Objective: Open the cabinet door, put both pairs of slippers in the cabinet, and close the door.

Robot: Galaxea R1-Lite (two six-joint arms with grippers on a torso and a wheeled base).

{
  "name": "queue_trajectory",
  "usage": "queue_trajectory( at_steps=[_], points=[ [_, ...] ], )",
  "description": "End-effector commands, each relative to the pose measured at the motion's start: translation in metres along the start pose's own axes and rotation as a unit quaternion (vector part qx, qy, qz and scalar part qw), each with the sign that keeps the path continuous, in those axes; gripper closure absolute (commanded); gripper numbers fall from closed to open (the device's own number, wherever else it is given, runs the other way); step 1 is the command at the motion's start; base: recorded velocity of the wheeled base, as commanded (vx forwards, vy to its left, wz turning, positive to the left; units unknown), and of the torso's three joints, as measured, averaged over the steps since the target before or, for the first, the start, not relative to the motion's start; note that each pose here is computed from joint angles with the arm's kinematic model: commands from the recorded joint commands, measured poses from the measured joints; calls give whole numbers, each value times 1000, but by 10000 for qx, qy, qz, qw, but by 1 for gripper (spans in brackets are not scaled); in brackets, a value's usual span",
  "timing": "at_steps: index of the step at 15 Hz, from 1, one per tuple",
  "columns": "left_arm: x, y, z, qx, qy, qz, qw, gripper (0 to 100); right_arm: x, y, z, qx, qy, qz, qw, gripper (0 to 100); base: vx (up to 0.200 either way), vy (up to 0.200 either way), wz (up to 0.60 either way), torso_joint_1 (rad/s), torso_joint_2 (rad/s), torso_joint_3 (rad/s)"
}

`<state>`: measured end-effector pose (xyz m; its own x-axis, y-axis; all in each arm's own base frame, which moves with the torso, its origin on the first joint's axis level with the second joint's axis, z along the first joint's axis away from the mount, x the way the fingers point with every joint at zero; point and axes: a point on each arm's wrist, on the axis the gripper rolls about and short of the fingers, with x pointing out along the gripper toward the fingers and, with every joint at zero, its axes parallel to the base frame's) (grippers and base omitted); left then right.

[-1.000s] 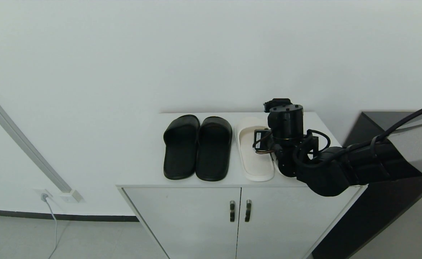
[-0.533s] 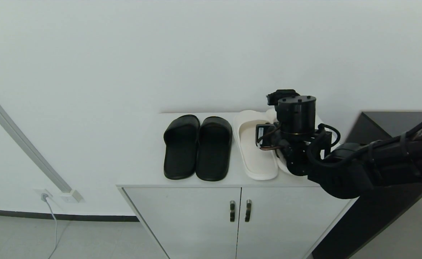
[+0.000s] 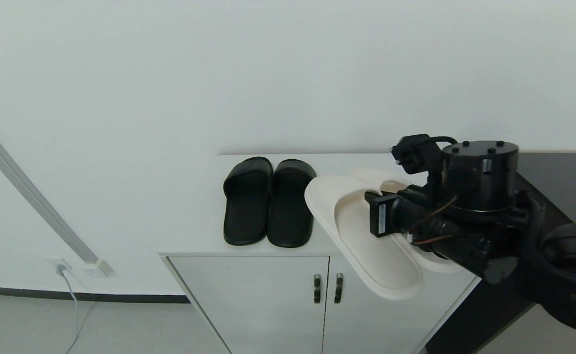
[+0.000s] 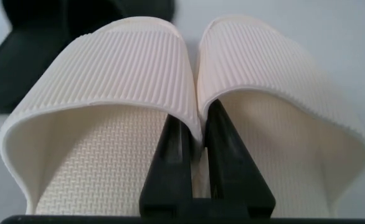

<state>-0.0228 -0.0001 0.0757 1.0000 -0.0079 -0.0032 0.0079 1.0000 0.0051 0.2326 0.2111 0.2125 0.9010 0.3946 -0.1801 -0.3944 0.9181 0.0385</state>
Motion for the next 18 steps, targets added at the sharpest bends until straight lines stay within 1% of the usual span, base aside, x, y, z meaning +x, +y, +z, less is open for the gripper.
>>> queue_trajectory(
  at_steps=[1, 2, 5, 8, 10, 14, 18],
  points=[
    [0, 0, 0, -10, 7, 1, 10000, 100, -31, -8, 7, 13, -138, 345, 9993, 100, 0, 0, 0, 0, 0, 0],
    [0, 0, 0, -10, 7, 1, 10000, 100, -41, -10, 5, -4, -111, 558, 9984, 100, 0, 0, 0, 0, 0, 0],
    [0, 0, 0, -10, 7, 1, 10000, 100, -57, -4, -5, -72, 35, 1085, 9941, 100, 0, 0, 0, 0, 0, 0],
    [0, 0, 0, -10, 7, 1, 10000, 100, -65, -1, -14, -190, 165, 1329, 9908, 100, 0, 0, 0, 0, 0, 0],
    [0, 0, 0, -10, -1, 1, 10000, 100, -67, 0, -15, -295, 176, 1366, 9900, 100, 0, 0, 0, 0, 0, 0],
    [0, 0, 0, -18, 7, 1, 10000, 100, -66, 2, -16, -313, 197, 1387, 9896, 100, 0, 0, 0, 0, 0, 0],
    [0, 0, 0, -18, -1, 1, 10000, 100, -68, 1, -18, -317, 205, 1393, 9895, 100, -200, 0, 0, 6, 2, 1]
  ],
)
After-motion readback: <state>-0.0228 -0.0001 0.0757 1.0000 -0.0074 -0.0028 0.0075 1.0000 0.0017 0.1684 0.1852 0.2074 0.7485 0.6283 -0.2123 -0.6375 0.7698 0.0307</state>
